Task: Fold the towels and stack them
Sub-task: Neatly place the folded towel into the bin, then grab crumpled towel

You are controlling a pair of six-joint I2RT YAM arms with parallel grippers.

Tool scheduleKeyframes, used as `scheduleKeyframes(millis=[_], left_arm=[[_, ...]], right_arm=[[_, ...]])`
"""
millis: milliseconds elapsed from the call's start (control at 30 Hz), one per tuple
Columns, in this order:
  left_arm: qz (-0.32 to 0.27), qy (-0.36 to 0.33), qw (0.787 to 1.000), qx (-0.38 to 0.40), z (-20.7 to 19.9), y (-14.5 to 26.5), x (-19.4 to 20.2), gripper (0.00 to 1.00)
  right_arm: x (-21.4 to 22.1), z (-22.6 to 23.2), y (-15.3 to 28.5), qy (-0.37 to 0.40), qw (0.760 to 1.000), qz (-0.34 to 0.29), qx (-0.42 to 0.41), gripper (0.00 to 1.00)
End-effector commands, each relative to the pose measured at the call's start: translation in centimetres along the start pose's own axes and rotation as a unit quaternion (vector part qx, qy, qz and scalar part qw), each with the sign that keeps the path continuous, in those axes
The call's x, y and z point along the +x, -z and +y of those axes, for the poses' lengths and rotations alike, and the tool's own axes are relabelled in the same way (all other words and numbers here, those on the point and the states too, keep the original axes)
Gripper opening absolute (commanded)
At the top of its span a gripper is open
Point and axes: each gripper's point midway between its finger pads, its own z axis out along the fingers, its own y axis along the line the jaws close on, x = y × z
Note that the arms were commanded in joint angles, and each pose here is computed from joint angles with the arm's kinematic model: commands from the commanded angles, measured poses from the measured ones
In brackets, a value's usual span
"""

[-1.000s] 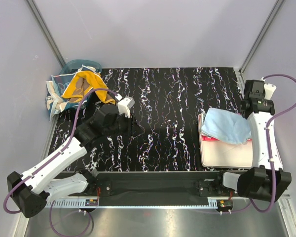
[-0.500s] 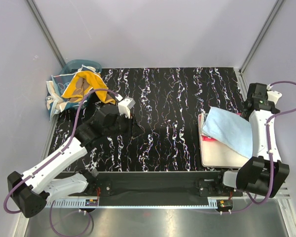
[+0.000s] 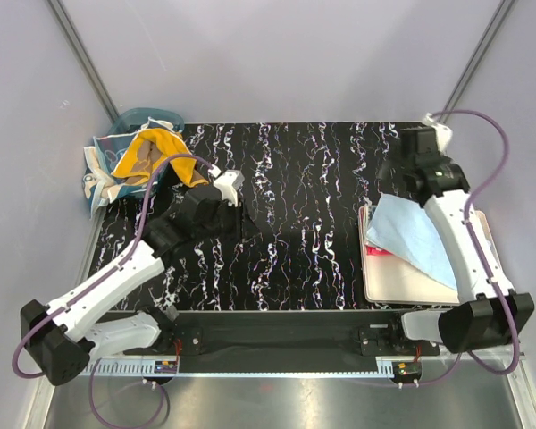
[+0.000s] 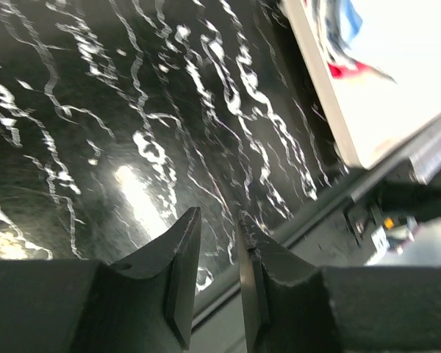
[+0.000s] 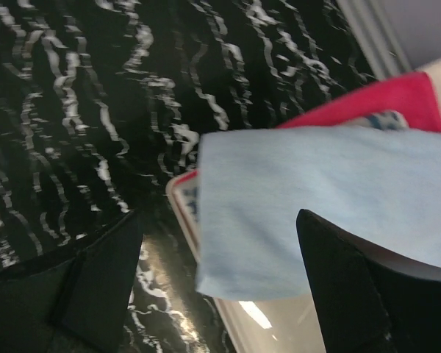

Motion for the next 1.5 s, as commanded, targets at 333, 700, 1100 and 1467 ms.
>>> scheduleKeyframes(millis=[333, 700, 1100, 1467], left_arm=[[-0.2, 0.183, 0.909, -0.317, 16.3, 1.0, -11.0, 0.47], [-0.166, 0.194, 0.845, -0.469, 29.7, -2.8, -13.2, 0.61], [-0.11, 0.192, 0.831, -0.51, 36.3, -8.3, -13.0, 0.61], [-0.156, 0.182, 0.831, -0.503, 36.3, -5.7, -17.5, 0.07]], right_arm=[[-0.3, 25.7, -0.2, 0.091, 0.961, -0.016, -0.26, 0.91], [4.2, 31.8, -1.1, 0.12, 0.933, 0.024, -0.338, 0.91], [5.7, 30.4, -1.9, 0.144, 0.934, 0.025, -0.325, 0.91], [5.2, 29.9, -1.7, 0.151, 0.935, 0.016, -0.32, 0.91]])
